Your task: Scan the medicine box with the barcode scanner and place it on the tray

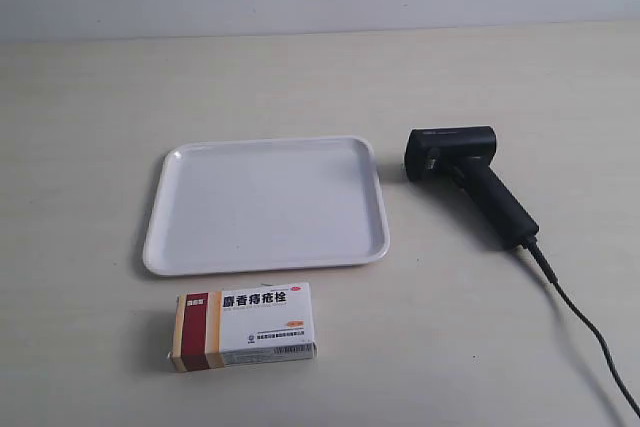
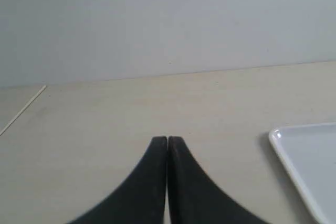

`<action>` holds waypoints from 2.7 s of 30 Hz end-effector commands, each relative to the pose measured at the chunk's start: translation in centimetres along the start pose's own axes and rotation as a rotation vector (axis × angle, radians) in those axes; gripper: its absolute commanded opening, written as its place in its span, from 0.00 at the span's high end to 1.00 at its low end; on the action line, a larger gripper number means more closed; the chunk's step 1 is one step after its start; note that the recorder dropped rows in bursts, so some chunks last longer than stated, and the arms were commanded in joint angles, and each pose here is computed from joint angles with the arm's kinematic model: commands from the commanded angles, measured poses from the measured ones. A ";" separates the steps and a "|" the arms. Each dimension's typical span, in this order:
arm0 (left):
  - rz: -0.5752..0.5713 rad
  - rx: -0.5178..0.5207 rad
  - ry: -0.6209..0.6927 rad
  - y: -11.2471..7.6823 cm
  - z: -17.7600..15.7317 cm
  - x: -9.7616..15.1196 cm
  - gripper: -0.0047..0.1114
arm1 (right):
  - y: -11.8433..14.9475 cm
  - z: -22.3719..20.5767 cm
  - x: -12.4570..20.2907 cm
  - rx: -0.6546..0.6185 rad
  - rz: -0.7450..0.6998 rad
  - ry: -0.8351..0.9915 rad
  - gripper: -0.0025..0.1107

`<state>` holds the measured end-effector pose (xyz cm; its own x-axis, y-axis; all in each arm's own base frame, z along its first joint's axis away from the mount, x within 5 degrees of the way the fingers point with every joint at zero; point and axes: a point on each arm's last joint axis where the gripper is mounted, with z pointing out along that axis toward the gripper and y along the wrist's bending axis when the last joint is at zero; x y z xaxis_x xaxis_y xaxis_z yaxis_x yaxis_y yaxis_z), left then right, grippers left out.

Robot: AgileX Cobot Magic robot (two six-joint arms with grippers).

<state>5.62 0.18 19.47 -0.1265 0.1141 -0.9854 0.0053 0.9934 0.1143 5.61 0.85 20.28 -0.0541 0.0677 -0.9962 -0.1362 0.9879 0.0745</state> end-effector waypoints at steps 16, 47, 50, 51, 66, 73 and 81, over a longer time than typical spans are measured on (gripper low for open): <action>-0.211 0.011 -0.070 0.0 -0.1 -0.5 0.94 | 0.0 0.0 0.1 -0.002 -0.004 -0.011 0.98; 0.248 1.153 0.680 -16.9 14.3 -0.2 0.72 | 0.1 0.0 0.1 -0.009 0.269 -0.006 0.98; 0.266 1.213 0.638 -17.3 14.3 0.0 0.51 | 0.1 0.0 0.1 -0.009 0.269 -0.006 0.98; 0.270 1.244 0.630 -17.4 14.1 -0.1 0.46 | 0.1 0.0 0.1 -0.009 0.269 -0.006 0.98; 0.590 1.391 0.590 -17.7 14.8 4.3 0.24 | 0.1 0.0 0.1 -0.010 0.277 -0.008 0.98; 0.605 1.367 0.604 -17.9 15.4 5.7 0.24 | 0.1 0.0 0.1 -0.010 0.277 -0.009 0.98; 0.613 1.364 0.585 -17.9 15.4 5.4 0.72 | 0.1 0.0 -0.1 -0.017 0.329 -0.028 0.98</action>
<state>19.98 -16.71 9.83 -0.1253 0.7830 -0.6093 0.9921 0.1011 -0.0740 5.61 0.91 20.42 -0.0795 0.3555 -0.9313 -0.1268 0.9231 0.3632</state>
